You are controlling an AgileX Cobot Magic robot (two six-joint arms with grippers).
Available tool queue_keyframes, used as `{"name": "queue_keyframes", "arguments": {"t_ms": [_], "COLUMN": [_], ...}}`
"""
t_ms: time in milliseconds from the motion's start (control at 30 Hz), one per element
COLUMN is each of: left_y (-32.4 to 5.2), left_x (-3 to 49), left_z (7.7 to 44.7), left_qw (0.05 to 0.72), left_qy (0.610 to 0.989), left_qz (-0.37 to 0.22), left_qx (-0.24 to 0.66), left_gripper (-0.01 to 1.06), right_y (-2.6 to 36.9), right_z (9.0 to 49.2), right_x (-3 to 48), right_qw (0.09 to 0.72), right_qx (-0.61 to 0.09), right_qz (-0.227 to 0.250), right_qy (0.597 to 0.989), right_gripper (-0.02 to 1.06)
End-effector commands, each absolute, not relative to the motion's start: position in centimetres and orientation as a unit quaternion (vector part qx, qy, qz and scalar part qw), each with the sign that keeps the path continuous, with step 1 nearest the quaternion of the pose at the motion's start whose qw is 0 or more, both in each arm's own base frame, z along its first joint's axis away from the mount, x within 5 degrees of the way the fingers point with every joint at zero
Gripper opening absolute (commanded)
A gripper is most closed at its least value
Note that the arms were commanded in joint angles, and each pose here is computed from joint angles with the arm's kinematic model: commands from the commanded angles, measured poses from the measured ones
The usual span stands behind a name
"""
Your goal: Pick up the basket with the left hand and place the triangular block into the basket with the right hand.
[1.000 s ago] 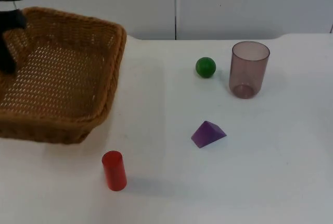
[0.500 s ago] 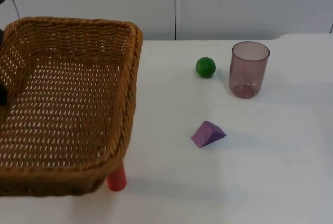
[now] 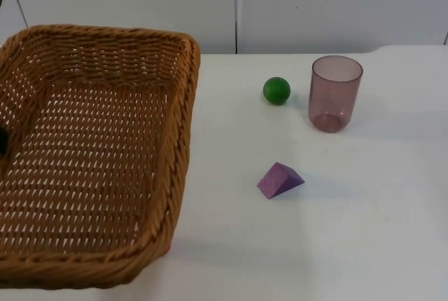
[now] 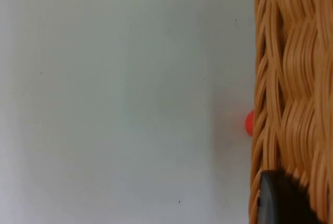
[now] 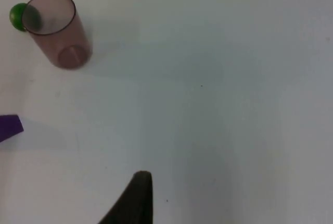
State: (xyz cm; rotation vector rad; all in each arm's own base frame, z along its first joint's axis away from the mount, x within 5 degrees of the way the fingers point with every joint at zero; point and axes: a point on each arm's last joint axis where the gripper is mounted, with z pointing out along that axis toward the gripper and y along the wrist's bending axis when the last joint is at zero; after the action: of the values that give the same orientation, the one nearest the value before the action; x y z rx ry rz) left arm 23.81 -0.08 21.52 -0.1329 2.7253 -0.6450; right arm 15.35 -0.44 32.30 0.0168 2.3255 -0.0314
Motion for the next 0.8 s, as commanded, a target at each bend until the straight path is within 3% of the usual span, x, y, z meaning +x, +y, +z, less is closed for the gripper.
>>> {"name": "queue_keyframes", "arguments": {"t_ms": [0, 233, 467, 600, 767], "left_y": [-0.4, -0.4, -0.4, -0.4, -0.5], "left_x": [23.7, 23.8, 23.9, 23.9, 23.9], "left_z": [21.9, 22.0, 22.0, 22.0, 22.1], "left_qw": [0.174, 0.176, 0.181, 0.181, 0.18], "left_qy": [0.952, 0.95, 0.948, 0.948, 0.947], "left_qz": [-0.246, -0.25, -0.251, -0.253, -0.256], "left_qx": [-0.058, -0.063, -0.068, -0.069, -0.07], "left_gripper": [0.0, 0.0, 0.0, 0.0, 0.0], "right_y": [-0.3, 1.5, 6.9, 13.3, 17.2], "right_z": [32.1, 31.6, 30.6, 28.6, 27.0], "right_x": [15.9, 20.5, 25.2, 27.6, 28.8], "right_qw": [0.385, 0.296, 0.25, 0.205, 0.188], "right_qx": [-0.004, -0.058, -0.191, -0.297, -0.36], "right_qz": [-0.007, 0.08, 0.086, 0.081, 0.07], "right_qy": [0.923, 0.95, 0.945, 0.929, 0.911], "right_gripper": [1.05, 1.05, 1.03, 1.03, 1.03]}}
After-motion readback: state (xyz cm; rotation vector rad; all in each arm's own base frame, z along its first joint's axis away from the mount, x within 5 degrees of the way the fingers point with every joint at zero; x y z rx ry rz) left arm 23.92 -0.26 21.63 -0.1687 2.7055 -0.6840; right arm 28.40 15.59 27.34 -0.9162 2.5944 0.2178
